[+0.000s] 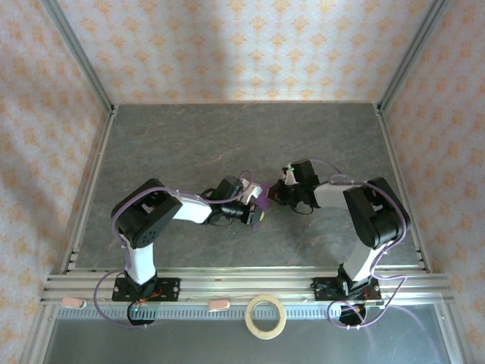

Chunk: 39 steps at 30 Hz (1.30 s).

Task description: Fold a paper plane with a square sheet of paper (pick it up from the middle)

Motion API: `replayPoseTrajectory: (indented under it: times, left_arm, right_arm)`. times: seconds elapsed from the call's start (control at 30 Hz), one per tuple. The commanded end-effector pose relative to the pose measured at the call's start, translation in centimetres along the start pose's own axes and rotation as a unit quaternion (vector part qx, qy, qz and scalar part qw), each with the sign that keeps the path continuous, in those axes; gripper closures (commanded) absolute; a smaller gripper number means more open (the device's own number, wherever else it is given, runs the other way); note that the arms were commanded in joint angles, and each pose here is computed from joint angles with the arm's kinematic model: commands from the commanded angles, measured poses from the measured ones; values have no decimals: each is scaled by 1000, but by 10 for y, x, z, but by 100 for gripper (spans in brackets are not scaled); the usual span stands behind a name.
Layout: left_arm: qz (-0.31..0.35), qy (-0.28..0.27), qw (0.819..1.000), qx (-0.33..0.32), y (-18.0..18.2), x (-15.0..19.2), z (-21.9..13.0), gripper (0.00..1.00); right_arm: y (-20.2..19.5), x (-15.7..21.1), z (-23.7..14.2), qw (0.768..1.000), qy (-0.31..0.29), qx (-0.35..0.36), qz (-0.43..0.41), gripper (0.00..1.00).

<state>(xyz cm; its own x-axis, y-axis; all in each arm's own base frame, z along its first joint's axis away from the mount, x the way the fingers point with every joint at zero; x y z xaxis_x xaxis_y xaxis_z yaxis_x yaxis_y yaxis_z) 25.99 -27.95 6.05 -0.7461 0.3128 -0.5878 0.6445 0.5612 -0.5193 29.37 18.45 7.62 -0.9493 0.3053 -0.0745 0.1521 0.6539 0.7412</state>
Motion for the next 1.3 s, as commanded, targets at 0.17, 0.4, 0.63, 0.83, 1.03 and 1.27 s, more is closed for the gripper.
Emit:
replayPoseTrajectory:
  times: [0.17,0.4,0.63,0.83,1.03,1.27]
  left_arm:
    - [-88,177,978,-65,34,91,-5,100]
    - [-87,185,977,-62,34,96,-7,100]
    - [-87,189,976,-60,34,99,-7,100]
    - [-85,184,977,-62,33,93,-7,100]
    - [-61,79,994,-36,2,35,-38,100]
    - [-54,3,998,-11,-19,-32,-47,100]
  right_arm:
    - [-21,-16,3,999,-22,41,7,100]
    - [-34,-46,-3,996,-55,55,31,100]
    - [-42,-67,-16,994,-89,42,56,100]
    - [-45,-66,-13,994,-78,40,60,100]
    - [-53,-48,-15,995,-59,34,70,100]
    - [-45,-25,-17,997,-44,20,64,100]
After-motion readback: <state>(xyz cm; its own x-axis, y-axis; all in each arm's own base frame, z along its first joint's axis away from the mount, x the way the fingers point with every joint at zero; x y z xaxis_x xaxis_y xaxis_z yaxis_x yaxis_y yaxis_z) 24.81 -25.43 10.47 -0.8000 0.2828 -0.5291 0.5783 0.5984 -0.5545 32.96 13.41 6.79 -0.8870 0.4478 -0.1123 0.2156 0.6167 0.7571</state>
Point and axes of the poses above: each hand's point on the last joint's axis, 136 mm out from that joint toward the fingers, its own z axis out along the fingers, its own y axis along the line the jaws close on, x = y × z, the point moved 7 cm from there along -z, back along the fingers, and after that the axes turned 9 degrees about z, right-handed, at the moved point
